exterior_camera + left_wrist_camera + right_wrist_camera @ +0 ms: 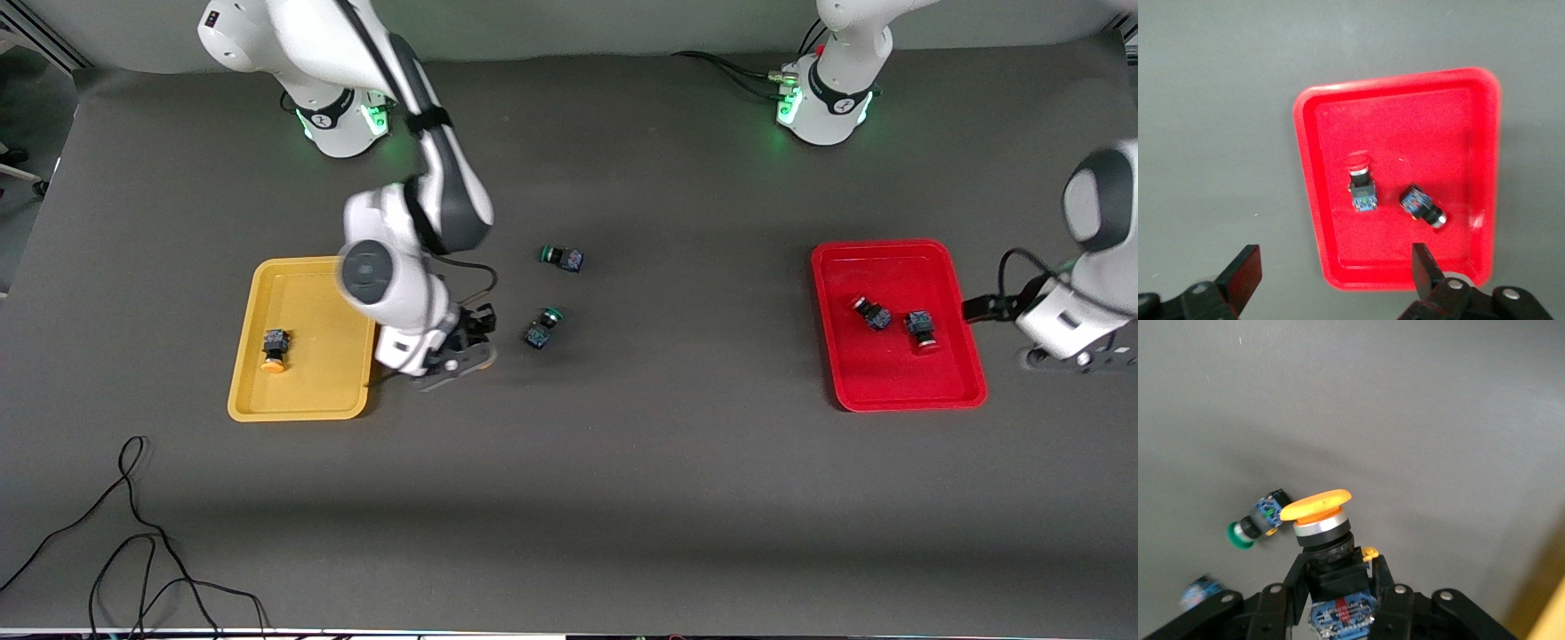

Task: Place red and yellow buttons in trays
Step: 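Set yellow button in yellow tray with the right gripper while the left gripper retracts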

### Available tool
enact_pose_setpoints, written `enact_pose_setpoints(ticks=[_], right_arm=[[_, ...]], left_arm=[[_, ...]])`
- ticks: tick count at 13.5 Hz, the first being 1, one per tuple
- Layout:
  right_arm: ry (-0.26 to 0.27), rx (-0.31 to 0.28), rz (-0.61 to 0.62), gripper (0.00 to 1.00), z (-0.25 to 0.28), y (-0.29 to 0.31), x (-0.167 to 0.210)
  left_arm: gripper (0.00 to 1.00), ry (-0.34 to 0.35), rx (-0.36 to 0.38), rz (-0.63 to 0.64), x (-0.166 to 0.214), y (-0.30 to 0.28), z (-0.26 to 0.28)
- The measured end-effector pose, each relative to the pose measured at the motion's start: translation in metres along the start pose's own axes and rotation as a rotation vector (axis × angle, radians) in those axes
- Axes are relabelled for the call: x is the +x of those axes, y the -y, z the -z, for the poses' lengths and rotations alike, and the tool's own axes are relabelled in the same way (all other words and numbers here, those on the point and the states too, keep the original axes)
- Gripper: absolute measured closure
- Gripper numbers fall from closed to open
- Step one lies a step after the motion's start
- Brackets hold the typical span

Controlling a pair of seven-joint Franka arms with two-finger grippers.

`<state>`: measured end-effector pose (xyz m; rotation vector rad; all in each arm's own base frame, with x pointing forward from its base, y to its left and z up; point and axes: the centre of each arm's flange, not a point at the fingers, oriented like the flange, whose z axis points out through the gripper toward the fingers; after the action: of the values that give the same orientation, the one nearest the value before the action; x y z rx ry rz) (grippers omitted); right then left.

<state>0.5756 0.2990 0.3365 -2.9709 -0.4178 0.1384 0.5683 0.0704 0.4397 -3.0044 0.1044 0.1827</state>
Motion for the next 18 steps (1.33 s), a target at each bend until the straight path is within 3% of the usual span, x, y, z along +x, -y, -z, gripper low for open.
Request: enact_pose_setpoints(ticks=[3, 6, 10, 12, 16, 18], right_arm=[[0.013, -0.025, -0.12, 0.57, 0.059, -0.063, -0.004], [0.067, -0.067, -0.235, 0.57, 0.072, -0.149, -0.023], [0.095, -0.074, -0.339, 0.57, 0.002, -0.25, -0.065], [0.117, -0.045, -0.376, 0.57, -0.044, -0.265, -0.079], [0.173, -0.049, -0.406, 0.57, -0.107, -0.276, -0.083], [0.166, -0.05, -0.407, 0.4, -0.105, -0.277, -0.08]], left_arm=[[0.0, -0.08, 0.011, 0.006, -0.032, -0.021, 0.082], [0.0, -0.139, -0.034, 0.034, -0.059, -0.031, 0.126], [0.0, -0.14, -0.08, 0.025, -0.062, -0.045, 0.131], [0.0, -0.142, -0.073, -0.009, -0.061, -0.061, 0.133], [0.0, -0.143, -0.05, -0.003, -0.061, -0.072, 0.134], [0.0, -0.136, -0.052, 0.008, -0.059, -0.067, 0.13]])
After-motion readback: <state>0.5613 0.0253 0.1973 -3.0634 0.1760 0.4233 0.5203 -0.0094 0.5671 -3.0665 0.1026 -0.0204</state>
